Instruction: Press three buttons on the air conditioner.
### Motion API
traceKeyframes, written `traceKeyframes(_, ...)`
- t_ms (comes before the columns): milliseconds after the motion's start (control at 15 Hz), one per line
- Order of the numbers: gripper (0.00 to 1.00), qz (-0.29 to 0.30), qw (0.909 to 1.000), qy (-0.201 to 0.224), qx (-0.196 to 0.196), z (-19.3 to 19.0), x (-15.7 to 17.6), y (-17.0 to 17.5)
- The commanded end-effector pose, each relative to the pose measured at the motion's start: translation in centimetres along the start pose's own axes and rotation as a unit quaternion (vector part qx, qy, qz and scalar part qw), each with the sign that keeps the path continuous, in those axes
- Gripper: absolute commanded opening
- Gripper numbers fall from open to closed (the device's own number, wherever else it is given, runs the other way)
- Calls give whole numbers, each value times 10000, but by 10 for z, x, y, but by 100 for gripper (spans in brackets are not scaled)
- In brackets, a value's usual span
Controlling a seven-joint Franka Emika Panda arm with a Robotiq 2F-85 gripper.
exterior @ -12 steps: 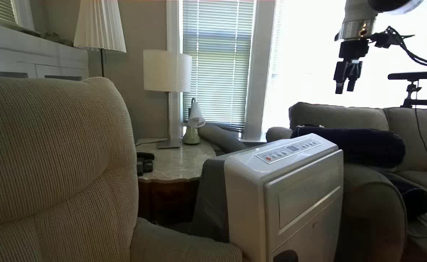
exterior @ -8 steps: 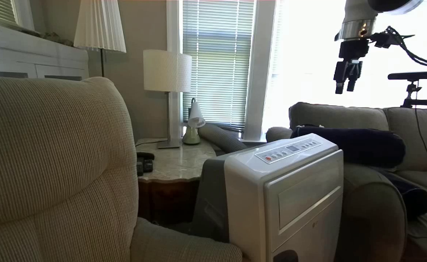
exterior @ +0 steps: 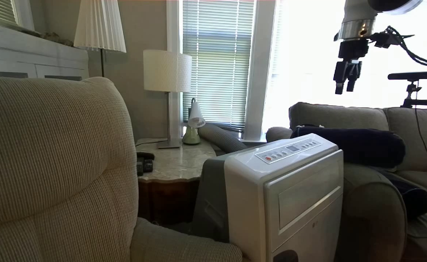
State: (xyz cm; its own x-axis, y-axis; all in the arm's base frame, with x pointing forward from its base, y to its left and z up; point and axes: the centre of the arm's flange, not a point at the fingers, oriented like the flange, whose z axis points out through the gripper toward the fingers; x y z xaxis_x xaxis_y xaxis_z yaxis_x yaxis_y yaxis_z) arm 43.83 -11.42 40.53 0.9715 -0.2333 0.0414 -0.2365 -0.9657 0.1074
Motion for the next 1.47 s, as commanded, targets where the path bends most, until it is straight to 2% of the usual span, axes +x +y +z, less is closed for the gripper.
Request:
traceKeyframes(0,100,-179,9997,-80,119,-4,-18,-12)
traceKeyframes(333,100,-545,9978,-142,353,-7,-40,-40)
traceKeyframes(800,100,-1132,9905,79,775,-30,-71,-93)
traceKeyframes(1200,100,-1851,9765,458,1008,-63,-104,-145)
traceKeyframes(1400,100,-2201,9683,616,1006,-80,-118,-173)
